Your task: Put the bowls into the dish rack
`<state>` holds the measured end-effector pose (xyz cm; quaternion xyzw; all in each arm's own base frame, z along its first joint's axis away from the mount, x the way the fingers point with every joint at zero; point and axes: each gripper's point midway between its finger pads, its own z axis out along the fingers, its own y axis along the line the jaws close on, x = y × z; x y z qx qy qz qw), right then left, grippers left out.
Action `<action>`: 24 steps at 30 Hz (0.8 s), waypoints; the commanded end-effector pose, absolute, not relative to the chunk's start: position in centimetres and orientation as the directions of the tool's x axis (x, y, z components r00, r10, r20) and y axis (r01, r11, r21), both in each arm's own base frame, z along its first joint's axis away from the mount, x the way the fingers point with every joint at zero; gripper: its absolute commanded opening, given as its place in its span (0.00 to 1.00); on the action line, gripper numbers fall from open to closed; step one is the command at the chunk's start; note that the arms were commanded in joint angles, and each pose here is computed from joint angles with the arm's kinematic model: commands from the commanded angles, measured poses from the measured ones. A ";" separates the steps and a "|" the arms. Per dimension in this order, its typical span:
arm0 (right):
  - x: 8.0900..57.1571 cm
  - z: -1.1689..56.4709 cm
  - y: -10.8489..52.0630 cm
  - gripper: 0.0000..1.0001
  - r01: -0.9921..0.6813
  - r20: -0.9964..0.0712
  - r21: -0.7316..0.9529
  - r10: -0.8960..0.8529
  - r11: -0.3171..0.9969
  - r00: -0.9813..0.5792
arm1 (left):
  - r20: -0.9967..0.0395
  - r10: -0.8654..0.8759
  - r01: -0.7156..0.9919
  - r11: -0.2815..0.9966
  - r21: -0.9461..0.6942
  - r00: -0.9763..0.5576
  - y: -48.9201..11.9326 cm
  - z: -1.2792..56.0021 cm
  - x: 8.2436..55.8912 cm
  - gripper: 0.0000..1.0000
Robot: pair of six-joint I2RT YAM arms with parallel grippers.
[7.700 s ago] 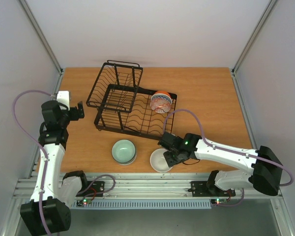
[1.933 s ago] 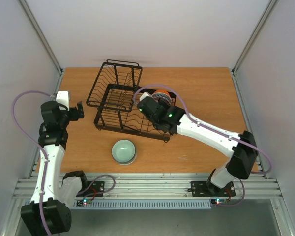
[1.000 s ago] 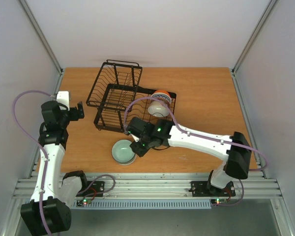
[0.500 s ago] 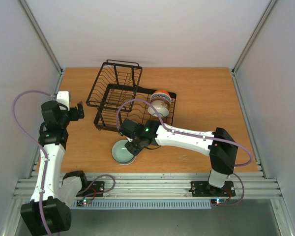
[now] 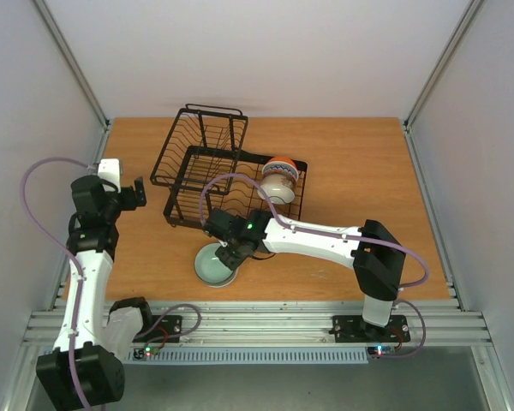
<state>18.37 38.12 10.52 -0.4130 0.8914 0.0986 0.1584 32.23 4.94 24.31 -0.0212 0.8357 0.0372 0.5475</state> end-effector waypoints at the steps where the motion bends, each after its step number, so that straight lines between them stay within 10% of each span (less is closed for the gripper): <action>1: 19.0 11.6 39.2 0.29 -0.771 -0.403 0.048 -0.694 0.636 -0.597 | -0.932 0.012 -0.076 0.996 0.043 -0.363 5.1 25.0 32.6 0.99; 11: 19.0 11.4 39.2 0.02 -0.774 -0.391 0.039 -0.703 0.633 -0.594 | -0.933 0.012 -0.077 0.996 0.043 -0.360 5.1 25.1 32.6 0.99; 24: 19.9 15.9 38.3 0.01 -0.760 -0.497 0.009 -0.657 0.650 -0.568 | -0.934 0.011 -0.080 0.996 0.043 -0.358 5.2 25.2 32.5 0.99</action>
